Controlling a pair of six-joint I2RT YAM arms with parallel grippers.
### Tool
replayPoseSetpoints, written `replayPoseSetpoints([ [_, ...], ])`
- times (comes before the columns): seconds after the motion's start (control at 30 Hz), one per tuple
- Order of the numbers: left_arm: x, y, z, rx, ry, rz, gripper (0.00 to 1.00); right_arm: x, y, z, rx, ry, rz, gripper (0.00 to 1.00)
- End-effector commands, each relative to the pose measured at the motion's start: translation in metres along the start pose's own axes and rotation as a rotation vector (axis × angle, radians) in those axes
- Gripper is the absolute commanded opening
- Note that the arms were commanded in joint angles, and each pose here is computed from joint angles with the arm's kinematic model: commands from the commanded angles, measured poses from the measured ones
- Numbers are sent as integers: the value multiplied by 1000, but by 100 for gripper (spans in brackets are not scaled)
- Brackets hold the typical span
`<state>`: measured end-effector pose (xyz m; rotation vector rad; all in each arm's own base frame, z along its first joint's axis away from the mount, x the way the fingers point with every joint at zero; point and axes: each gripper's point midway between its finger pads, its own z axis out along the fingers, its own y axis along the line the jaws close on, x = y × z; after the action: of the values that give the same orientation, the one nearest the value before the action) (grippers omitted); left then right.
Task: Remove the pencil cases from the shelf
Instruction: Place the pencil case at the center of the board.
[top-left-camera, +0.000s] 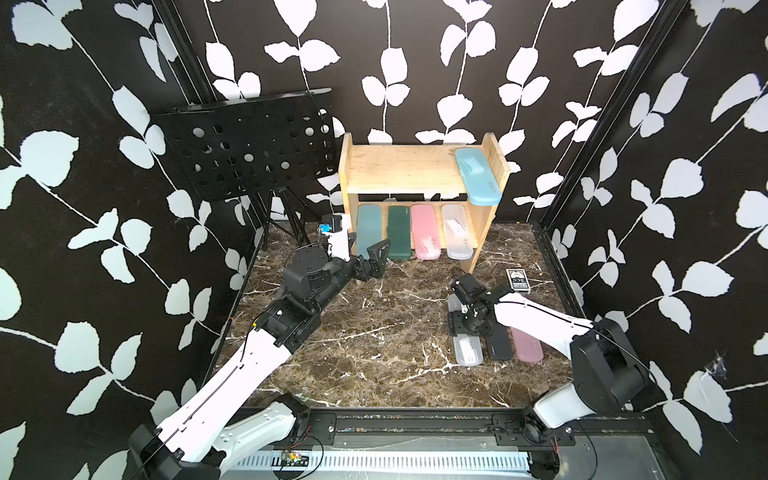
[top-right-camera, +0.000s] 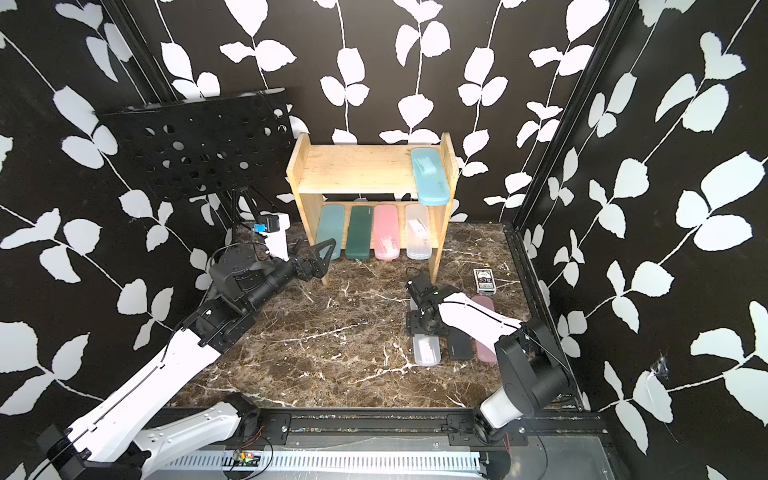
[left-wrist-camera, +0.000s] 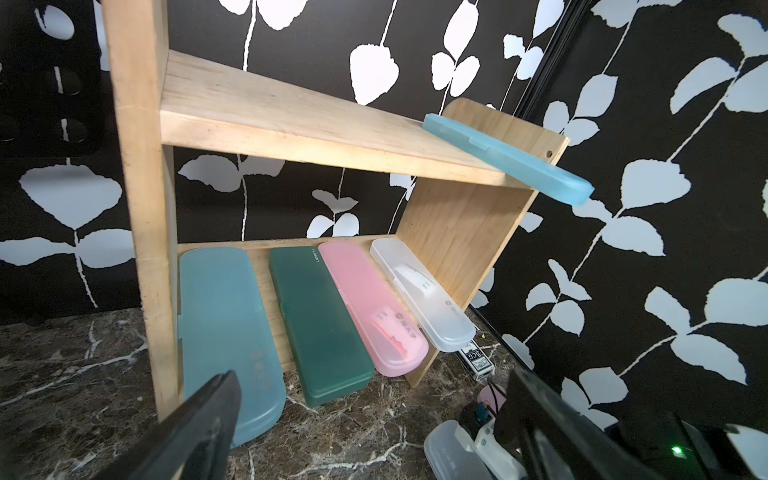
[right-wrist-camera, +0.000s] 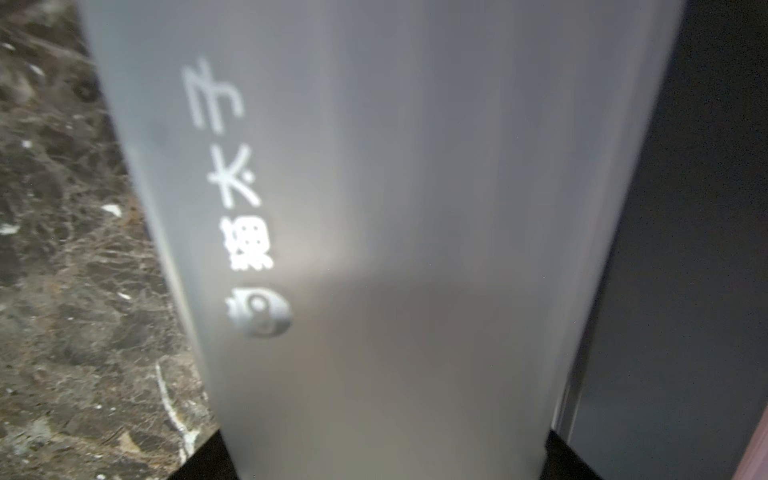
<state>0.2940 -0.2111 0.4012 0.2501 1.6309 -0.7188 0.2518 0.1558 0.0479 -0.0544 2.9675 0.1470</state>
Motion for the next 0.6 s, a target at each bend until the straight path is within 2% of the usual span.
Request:
replayPoseSetpoints([
  [0.0, -4, -1, -2, 2, -1, -1, 99, 4, -6, 10, 10, 16, -3, 63],
  [0.57, 3, 5, 0, -19, 20, 1, 99, 11, -25, 33, 51, 77, 2, 65],
])
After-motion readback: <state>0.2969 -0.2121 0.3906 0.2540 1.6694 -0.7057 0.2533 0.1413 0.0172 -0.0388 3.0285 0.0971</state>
